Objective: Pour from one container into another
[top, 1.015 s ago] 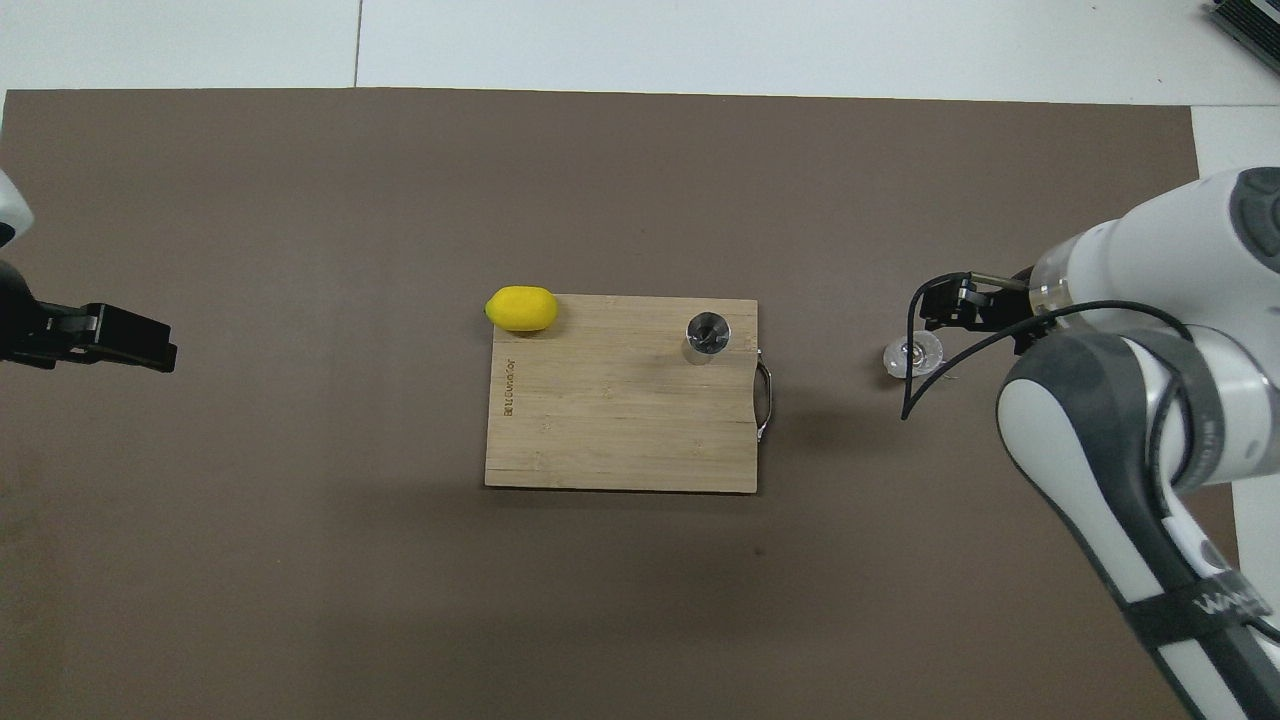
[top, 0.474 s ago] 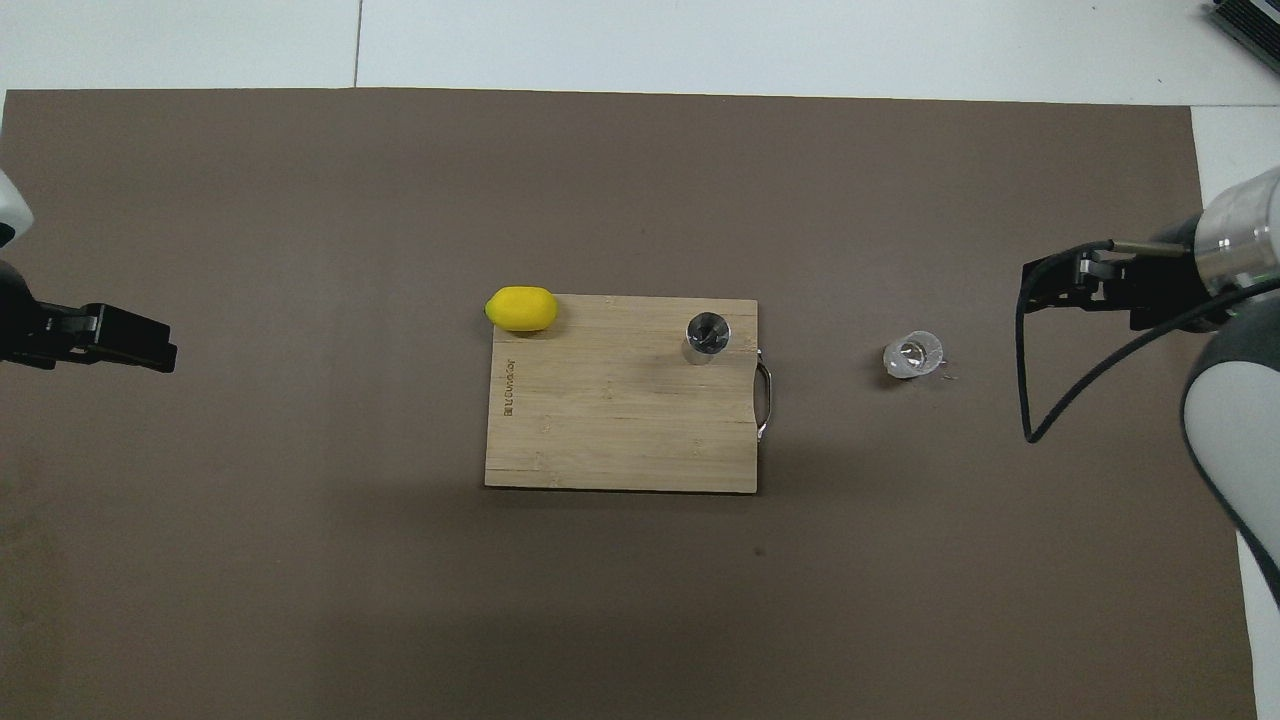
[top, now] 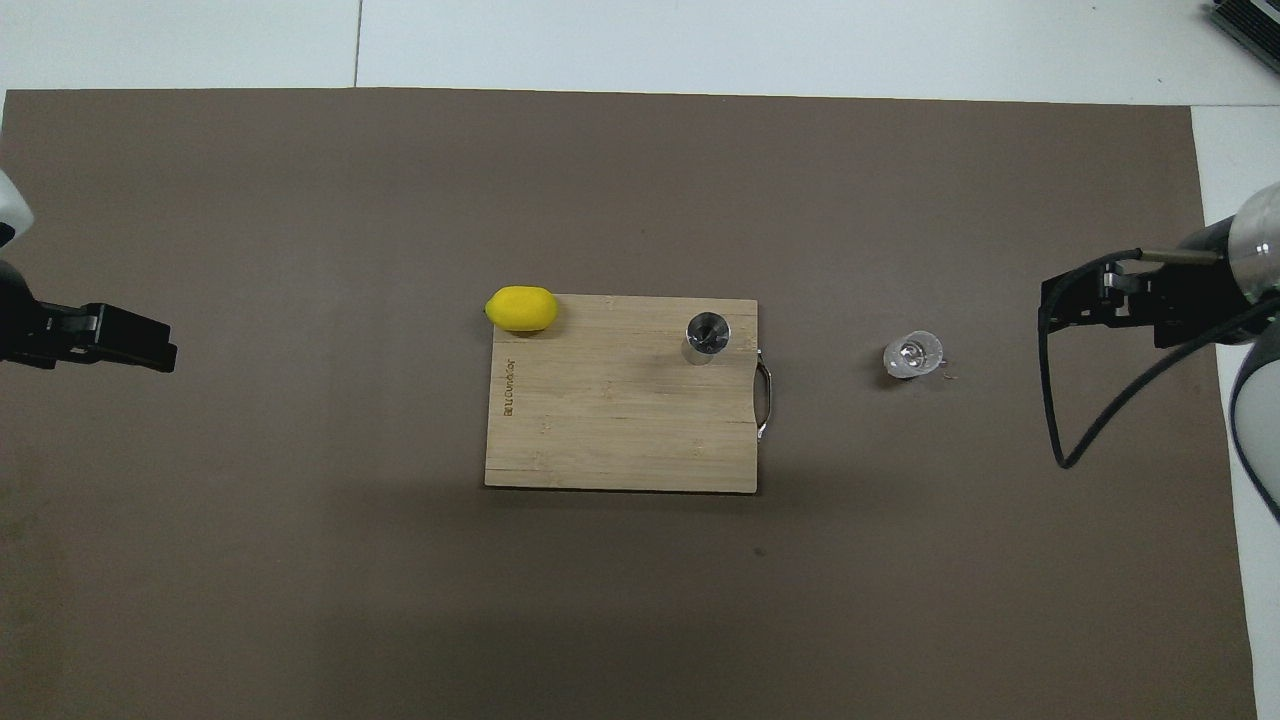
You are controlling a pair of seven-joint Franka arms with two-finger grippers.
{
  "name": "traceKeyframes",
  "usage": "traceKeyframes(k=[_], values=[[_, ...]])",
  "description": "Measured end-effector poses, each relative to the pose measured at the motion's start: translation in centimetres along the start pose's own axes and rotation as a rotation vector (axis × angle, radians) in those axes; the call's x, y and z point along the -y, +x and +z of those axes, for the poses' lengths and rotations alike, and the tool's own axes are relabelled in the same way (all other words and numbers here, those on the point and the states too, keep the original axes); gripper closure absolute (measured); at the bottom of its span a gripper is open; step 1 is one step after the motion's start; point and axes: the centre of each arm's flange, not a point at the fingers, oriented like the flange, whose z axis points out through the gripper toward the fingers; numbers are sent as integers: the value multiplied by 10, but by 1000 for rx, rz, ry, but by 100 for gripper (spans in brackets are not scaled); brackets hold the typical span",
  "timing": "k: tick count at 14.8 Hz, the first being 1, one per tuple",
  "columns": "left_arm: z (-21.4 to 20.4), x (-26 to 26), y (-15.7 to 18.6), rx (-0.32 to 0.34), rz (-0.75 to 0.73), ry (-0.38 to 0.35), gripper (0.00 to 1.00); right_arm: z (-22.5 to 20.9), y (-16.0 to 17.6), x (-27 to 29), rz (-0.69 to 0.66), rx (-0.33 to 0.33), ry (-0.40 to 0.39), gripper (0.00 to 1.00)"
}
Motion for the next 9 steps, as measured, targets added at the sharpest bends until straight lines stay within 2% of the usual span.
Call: traceKeyframes(k=[9], values=[[0,0,0,0,0,0,0,1,1,-11,-8,11,-1,0]])
